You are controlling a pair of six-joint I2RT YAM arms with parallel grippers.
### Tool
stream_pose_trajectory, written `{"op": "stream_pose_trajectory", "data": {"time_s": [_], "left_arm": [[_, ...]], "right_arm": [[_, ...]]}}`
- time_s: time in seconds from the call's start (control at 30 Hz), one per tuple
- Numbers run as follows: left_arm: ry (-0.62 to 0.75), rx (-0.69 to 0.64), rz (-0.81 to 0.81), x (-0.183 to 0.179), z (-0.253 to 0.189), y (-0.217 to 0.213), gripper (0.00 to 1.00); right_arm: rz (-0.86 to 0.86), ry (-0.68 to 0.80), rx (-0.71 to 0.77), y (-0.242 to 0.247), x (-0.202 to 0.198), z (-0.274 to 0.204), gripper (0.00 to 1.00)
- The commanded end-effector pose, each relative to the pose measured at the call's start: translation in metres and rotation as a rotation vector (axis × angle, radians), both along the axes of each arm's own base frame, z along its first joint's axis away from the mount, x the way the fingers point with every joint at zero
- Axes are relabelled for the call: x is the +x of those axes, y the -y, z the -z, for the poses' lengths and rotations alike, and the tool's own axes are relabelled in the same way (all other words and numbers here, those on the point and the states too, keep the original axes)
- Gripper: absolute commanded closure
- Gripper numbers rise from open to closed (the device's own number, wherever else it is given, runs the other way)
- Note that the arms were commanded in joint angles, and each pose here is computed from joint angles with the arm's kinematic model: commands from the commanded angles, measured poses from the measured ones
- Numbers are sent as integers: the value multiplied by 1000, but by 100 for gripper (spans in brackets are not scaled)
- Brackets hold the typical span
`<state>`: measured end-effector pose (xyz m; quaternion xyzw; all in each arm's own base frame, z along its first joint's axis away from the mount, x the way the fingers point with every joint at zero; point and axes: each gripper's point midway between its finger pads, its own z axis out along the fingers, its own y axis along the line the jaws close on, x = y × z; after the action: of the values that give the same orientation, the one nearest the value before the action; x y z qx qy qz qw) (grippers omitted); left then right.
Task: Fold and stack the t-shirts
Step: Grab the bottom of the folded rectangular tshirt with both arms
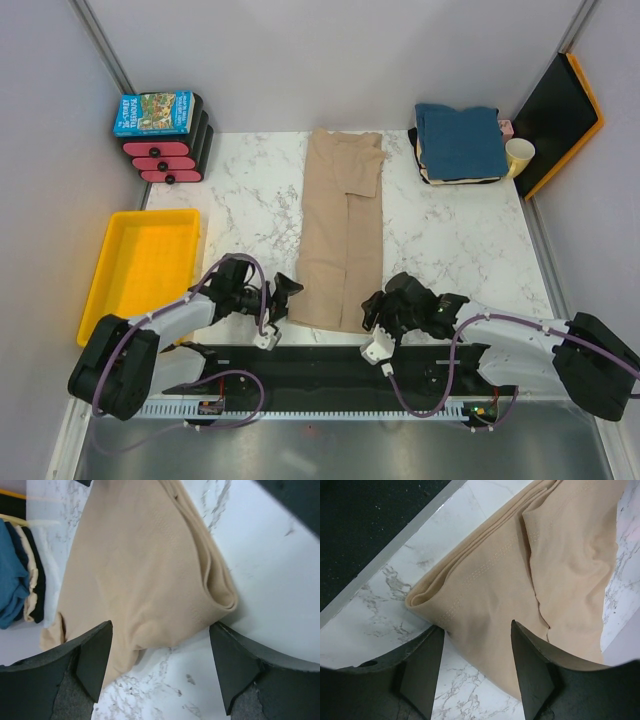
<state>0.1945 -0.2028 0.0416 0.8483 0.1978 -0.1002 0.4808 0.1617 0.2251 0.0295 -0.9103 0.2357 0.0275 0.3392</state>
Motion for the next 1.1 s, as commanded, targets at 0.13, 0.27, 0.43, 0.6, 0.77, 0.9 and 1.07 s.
{"op": "stream_pose_trajectory", "data": {"time_s": [0.13, 0.27, 0.43, 0.6, 0.77, 0.9, 1.07], "left_arm": [[302, 10, 368, -45, 0, 1, 14], [293, 13, 370, -50, 8, 0, 13], [287, 13, 372, -54, 12, -1, 13], [302, 11, 372, -52, 16, -1, 13], [310, 15, 369, -48, 21, 0, 14], [315, 16, 368, -47, 20, 0, 15], [311, 11, 368, -47, 20, 1, 24]], "right_arm": [[29, -156, -46, 20, -31, 18, 37], [32, -173, -31, 20, -36, 14, 38], [21, -191, -6, 16, -40, 16, 39], [28, -186, 2, 11, -36, 17, 40], [33, -184, 0, 9, -35, 16, 42], [22, -191, -15, 15, -41, 13, 42], [14, -190, -15, 20, -45, 14, 53]]}}
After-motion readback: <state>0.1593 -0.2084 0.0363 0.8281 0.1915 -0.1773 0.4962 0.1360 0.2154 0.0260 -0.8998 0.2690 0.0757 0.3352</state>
